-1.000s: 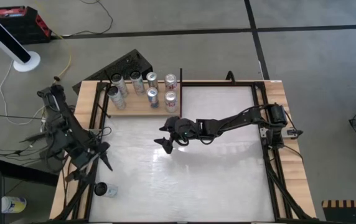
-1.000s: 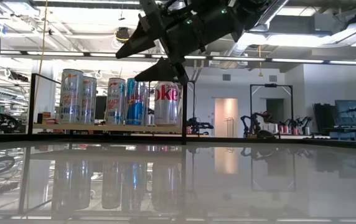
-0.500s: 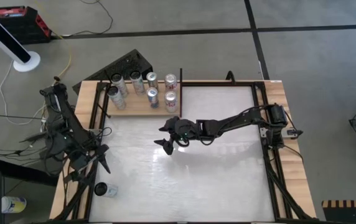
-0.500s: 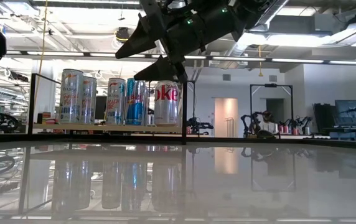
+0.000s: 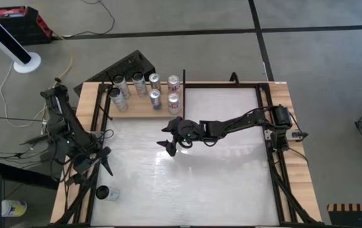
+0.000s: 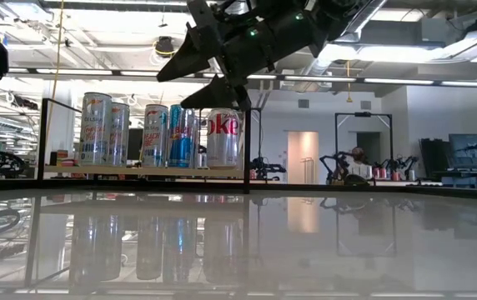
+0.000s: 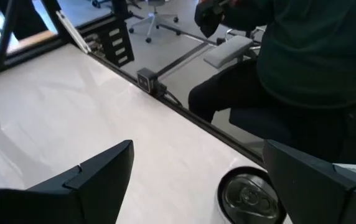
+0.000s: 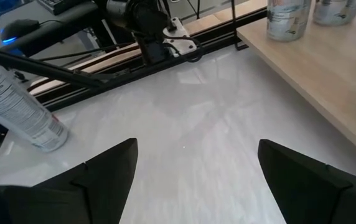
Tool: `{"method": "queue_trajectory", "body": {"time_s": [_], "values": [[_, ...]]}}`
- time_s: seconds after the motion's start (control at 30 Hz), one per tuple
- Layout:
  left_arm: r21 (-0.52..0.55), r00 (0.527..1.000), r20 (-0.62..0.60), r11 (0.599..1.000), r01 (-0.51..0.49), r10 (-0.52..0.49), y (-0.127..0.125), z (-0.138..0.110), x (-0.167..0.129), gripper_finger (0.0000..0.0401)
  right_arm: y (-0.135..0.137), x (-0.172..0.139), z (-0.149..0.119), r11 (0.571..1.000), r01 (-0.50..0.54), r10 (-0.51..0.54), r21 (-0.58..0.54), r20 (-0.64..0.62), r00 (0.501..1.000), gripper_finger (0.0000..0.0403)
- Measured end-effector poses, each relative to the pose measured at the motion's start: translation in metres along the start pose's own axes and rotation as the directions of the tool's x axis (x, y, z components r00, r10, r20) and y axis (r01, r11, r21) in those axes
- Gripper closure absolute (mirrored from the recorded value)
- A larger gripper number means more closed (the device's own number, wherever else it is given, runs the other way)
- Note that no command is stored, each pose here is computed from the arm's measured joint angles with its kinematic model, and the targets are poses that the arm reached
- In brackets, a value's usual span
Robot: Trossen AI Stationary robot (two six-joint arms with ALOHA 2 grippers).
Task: Place canned beverage on shelf
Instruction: Put the pink soda can on the shelf aligned with the other pink soda can
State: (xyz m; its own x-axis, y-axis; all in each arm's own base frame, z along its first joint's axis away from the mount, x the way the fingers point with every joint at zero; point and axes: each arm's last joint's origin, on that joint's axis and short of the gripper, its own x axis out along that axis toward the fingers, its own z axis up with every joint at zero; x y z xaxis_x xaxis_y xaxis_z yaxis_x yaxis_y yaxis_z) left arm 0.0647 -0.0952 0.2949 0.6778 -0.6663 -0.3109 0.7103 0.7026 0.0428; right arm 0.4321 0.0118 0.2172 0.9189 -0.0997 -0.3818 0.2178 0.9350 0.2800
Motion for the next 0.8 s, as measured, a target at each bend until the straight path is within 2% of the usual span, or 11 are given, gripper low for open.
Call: {"method": "queue_trajectory", "body": {"time_s": [0.27,0.4,0.8], "values": [[-0.037,0.995,0.021,0.994,0.102,-0.101,-0.007,-0.026,0.019,0.006,0.0,0.0,0.0,1.0,-0.001,0.001,-0.005,-0.001,1.0,0.0047],[-0.041,0.994,0.018,0.993,0.109,-0.108,-0.007,-0.028,0.021,0.006,0.0,0.0,0.0,1.0,-0.001,0.001,-0.001,0.0,1.0,0.0047],[-0.011,0.977,0.001,0.977,0.211,-0.211,-0.01,-0.029,0.02,0.006,0.001,0.0,0.0,1.0,-0.006,0.006,0.018,0.007,1.0,0.0047]]}}
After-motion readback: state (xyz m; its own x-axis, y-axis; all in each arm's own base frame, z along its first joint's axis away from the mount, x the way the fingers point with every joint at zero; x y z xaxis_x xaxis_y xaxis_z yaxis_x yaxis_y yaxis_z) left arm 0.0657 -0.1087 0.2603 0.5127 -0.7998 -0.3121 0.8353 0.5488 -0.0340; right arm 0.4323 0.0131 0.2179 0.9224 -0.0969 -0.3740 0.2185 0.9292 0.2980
